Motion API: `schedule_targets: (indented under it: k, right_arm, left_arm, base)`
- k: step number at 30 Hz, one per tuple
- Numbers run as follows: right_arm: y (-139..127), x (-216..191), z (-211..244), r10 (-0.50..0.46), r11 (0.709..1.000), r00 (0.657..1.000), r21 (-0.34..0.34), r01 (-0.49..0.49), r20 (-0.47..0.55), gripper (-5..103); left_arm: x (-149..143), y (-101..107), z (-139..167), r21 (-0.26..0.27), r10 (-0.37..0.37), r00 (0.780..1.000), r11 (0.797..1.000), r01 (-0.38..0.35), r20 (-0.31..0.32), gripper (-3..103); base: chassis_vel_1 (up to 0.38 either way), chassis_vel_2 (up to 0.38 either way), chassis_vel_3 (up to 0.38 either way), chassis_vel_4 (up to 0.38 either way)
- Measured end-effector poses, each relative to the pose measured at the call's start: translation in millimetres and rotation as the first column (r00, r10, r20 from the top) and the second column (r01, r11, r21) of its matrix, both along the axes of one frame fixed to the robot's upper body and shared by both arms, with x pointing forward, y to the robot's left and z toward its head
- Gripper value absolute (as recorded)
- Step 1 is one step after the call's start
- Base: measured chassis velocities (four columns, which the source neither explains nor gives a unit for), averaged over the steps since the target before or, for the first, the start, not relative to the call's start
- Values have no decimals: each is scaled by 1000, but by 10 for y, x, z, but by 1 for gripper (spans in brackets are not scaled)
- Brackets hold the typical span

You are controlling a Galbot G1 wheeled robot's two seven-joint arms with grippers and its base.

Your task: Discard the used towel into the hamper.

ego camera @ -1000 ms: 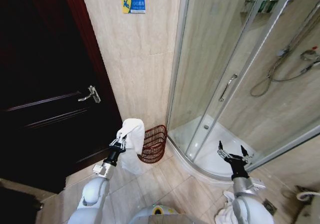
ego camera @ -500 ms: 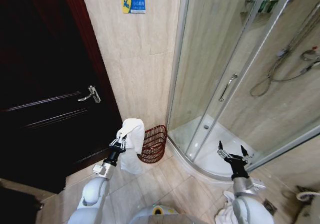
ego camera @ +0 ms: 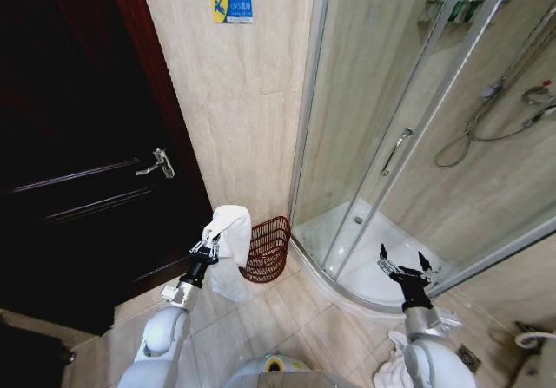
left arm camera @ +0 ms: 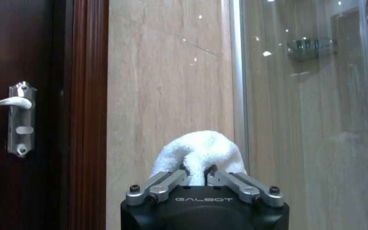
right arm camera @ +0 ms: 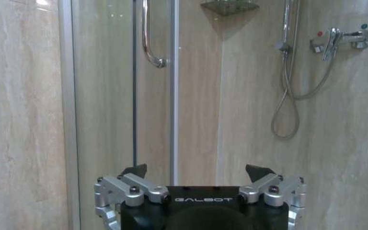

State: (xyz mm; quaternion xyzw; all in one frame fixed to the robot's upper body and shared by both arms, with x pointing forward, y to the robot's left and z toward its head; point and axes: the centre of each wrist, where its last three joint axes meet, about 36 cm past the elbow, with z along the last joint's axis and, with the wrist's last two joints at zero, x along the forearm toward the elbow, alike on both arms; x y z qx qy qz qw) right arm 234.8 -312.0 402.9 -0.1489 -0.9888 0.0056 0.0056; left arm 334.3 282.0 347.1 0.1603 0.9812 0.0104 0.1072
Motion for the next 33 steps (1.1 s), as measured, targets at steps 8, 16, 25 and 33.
schedule_targets:
  k: [8, 16, 25, 33]
  right_arm:
    - [0, 0, 0, 0, 1000, 1000, 0, 0, 0, 100]
    - [9, 3, 81, 55, 998, 999, -6, -55, -2, 100]
    - [47, 1, 346, 222, 975, 975, -4, -222, 20, 100]
    - [167, -62, 396, 238, 971, 971, 19, -238, 7, 100]
  left_arm:
    - [0, 0, 0, 0, 0, 1000, 1000, 0, 0, 7]
    - [-215, 161, 235, -62, 128, 992, 990, -129, -16, 7]
    - [-623, 352, 794, -166, 316, 947, 933, -321, -57, 7]
    - [-532, 107, 744, -141, 212, 973, 965, -223, -89, 7]
  base:
    - [0, 0, 0, 0]
    - [0, 0, 0, 0]
    - [0, 0, 0, 0]
    - [0, 0, 0, 0]
